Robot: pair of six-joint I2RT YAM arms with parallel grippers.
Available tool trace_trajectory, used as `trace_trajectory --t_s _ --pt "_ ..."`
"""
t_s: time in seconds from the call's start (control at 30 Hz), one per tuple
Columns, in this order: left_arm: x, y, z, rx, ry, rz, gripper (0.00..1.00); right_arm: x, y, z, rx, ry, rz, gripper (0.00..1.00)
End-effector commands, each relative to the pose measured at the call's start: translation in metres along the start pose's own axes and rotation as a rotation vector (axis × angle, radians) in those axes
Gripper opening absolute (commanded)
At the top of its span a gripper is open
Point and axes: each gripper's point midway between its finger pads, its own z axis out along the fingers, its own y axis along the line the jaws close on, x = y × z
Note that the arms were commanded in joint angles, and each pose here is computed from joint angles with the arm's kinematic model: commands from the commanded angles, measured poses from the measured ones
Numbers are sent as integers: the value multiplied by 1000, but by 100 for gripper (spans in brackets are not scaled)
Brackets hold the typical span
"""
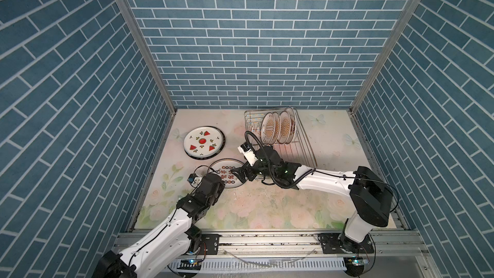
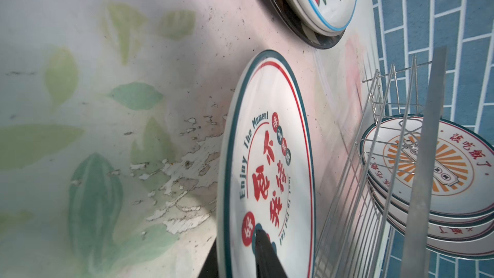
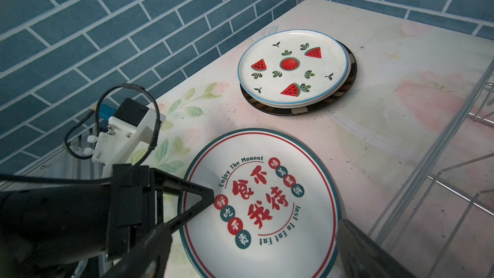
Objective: Unload the plates from the dish rack
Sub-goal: 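Lower the red-lettered plate flat onto the table beside the watermelon plate with the left gripper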
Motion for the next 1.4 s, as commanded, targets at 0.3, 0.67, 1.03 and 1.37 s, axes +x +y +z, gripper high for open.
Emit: trace_trajectory --t_s 0.3,0.67,1.03,1.37 --pt "-4 2 9 5 -12 -62 35 -4 12 0 -52 3 -49 96" --pt "-8 10 17 -47 -44 -71 38 -1 13 -1 -57 5 -51 95" --pt "-9 14 26 -79 -50 -92 44 -2 14 -2 -61 8 -55 95" --pt "-9 18 33 -99 -63 -104 51 4 9 -2 -33 42 -73 95"
